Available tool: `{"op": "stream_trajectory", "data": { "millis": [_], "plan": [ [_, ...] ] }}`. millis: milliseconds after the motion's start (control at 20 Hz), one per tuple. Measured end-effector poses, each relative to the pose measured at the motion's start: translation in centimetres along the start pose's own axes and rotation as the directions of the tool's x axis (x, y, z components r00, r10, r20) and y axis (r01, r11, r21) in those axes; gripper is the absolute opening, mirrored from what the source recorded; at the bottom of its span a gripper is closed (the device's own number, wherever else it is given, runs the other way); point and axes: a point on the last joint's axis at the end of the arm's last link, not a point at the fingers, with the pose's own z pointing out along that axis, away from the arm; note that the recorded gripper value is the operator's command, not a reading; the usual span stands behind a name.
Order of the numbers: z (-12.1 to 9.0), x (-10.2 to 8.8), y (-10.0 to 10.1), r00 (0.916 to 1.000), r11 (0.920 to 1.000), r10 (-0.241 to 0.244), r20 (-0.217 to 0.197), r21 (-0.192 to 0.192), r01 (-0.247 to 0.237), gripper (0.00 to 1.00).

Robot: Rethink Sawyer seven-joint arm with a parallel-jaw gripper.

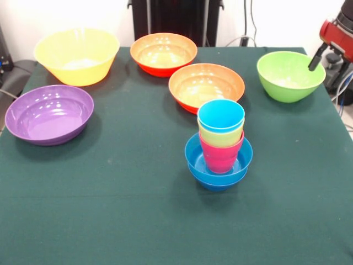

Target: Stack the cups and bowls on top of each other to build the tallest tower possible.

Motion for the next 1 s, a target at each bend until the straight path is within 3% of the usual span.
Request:
{"op": "stream_trajectory", "data": {
  "millis": [750,1000],
  "plan": [
    [1.4,0.1,-0.3,0.9985,0.9974,0.018,0.052,-0.071,-0.014,1.00],
    [1.7,-0.1,-0.5,0.9978,0.9968,0.023,0.062,-0.078,-0.018,1.00]
  ]
}}
